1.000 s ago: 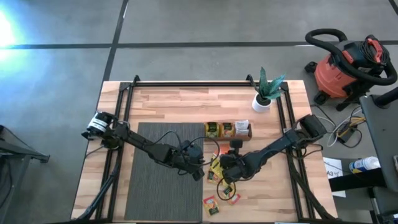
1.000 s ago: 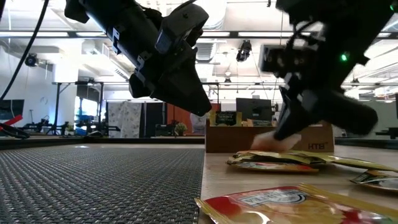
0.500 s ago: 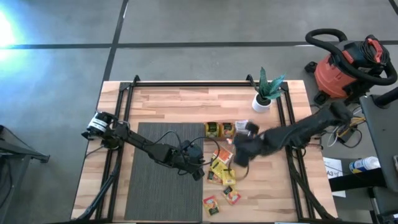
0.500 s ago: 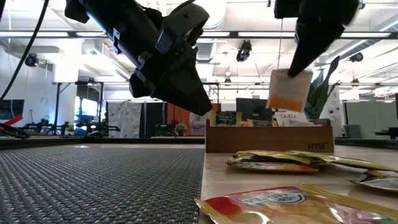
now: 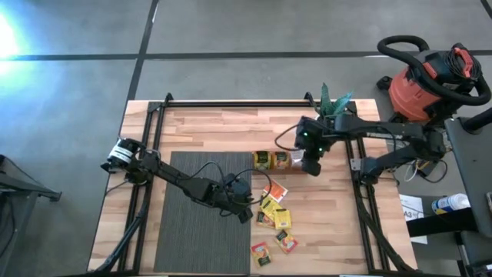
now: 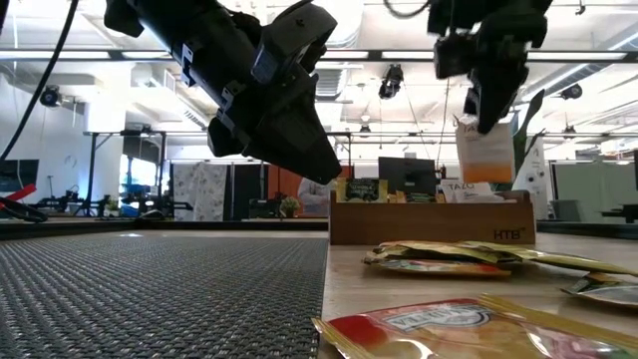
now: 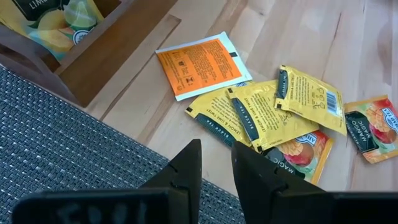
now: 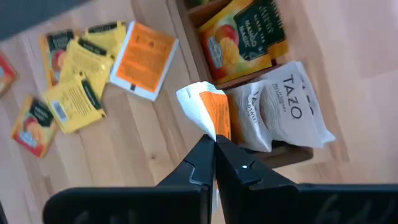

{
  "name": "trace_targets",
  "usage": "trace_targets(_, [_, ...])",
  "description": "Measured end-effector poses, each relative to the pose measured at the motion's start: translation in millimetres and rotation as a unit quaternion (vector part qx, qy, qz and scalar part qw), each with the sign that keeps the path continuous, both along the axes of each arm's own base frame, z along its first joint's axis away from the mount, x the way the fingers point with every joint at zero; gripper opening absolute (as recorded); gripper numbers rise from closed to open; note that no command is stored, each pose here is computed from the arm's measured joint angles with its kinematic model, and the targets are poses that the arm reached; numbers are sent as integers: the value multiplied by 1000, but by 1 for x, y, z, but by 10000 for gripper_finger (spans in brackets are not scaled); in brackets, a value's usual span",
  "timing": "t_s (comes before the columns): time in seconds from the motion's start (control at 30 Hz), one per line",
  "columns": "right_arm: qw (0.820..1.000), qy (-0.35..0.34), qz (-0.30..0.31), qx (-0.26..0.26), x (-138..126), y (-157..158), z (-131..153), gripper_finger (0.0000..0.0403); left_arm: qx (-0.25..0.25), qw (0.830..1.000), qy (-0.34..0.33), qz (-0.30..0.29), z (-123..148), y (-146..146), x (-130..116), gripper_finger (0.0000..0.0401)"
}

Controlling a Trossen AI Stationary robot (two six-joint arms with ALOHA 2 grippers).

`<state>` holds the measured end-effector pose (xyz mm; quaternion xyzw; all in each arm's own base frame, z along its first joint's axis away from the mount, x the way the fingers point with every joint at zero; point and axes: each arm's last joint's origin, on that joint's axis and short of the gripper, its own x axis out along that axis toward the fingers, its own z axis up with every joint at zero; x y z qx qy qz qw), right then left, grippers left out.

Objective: Pick & Place Tea
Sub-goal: Put the white tea bag into the right section of the wooden organizer

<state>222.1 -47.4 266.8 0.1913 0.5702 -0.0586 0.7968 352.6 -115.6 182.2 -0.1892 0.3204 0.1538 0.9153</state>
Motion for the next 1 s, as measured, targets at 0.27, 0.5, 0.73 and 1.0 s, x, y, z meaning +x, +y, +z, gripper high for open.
trace_targets(0.27, [997, 45, 54, 31, 18, -12, -29, 9, -3, 1000, -1, 3, 0, 0, 0, 84])
trace_targets(0.5, [994, 66, 67, 47, 24, -13, -42, 8, -7, 1000, -1, 6, 0, 0, 0, 84])
trace_targets(0.73, [997, 35, 65, 26, 17, -11, -25, 8, -7, 1000, 0, 6, 0, 0, 0, 84])
trace_targets(1.0, [988, -42, -79, -124, -16, -12, 33, 8, -6, 1000, 2, 6, -1, 0, -1, 84])
